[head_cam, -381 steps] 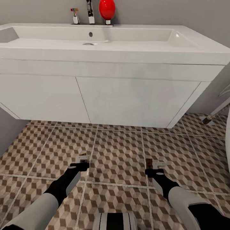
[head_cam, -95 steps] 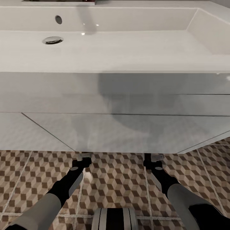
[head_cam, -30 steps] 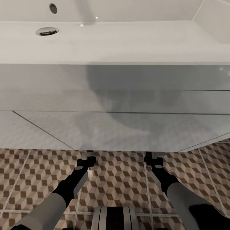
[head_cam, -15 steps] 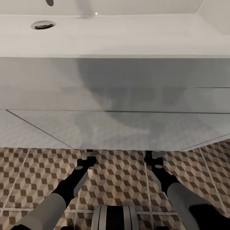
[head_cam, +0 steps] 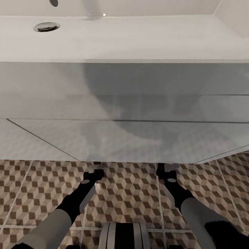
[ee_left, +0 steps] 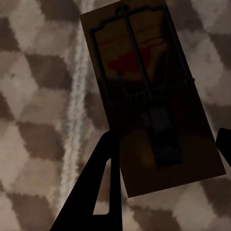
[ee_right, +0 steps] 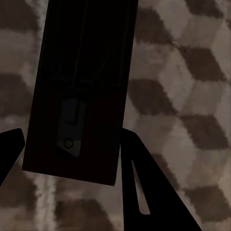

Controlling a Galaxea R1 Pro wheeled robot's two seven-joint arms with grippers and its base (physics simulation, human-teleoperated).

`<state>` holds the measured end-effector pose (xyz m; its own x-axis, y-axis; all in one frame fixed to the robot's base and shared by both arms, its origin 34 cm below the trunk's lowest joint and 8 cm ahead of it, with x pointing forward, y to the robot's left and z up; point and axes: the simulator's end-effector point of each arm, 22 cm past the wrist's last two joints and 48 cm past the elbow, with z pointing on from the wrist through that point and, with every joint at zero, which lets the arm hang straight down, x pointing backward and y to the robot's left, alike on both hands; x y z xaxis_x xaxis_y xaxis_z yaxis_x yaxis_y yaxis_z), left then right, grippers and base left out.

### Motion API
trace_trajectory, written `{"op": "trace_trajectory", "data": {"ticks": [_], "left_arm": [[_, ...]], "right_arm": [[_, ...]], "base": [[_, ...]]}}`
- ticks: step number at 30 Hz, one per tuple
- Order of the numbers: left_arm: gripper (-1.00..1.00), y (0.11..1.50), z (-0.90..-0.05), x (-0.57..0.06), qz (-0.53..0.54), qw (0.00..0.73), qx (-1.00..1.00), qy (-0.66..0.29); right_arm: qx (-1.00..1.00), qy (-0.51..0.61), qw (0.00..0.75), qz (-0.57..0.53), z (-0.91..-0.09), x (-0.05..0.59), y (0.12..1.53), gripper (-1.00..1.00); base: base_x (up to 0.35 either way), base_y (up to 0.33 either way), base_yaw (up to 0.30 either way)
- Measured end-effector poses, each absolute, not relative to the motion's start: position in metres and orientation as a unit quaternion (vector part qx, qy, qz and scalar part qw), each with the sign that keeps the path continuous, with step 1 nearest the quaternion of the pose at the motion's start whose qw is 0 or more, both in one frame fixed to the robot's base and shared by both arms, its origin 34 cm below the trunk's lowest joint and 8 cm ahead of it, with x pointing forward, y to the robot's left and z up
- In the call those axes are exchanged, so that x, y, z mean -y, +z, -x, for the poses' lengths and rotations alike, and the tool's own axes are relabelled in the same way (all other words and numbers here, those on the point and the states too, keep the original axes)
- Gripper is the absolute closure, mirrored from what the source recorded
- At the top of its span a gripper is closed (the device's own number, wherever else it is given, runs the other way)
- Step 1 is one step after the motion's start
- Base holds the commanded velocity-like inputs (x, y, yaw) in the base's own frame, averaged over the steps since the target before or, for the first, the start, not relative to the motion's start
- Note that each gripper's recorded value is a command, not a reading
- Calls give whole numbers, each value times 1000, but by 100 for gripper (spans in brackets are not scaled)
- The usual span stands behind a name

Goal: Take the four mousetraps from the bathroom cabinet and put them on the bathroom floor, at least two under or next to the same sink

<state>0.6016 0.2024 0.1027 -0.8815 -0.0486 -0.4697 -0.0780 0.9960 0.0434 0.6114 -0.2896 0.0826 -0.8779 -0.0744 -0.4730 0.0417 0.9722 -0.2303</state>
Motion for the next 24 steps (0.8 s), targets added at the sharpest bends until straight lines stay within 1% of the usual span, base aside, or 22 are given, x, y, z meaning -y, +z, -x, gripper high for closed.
{"op": "trace_trajectory", "data": {"ticks": [24], "left_arm": [[100, 113, -616, -199, 36, 259, -965, 25]], "right_arm": [[-962, -118, 247, 8, -611, 290, 83, 100]], "base": [[0, 0, 0]]}}
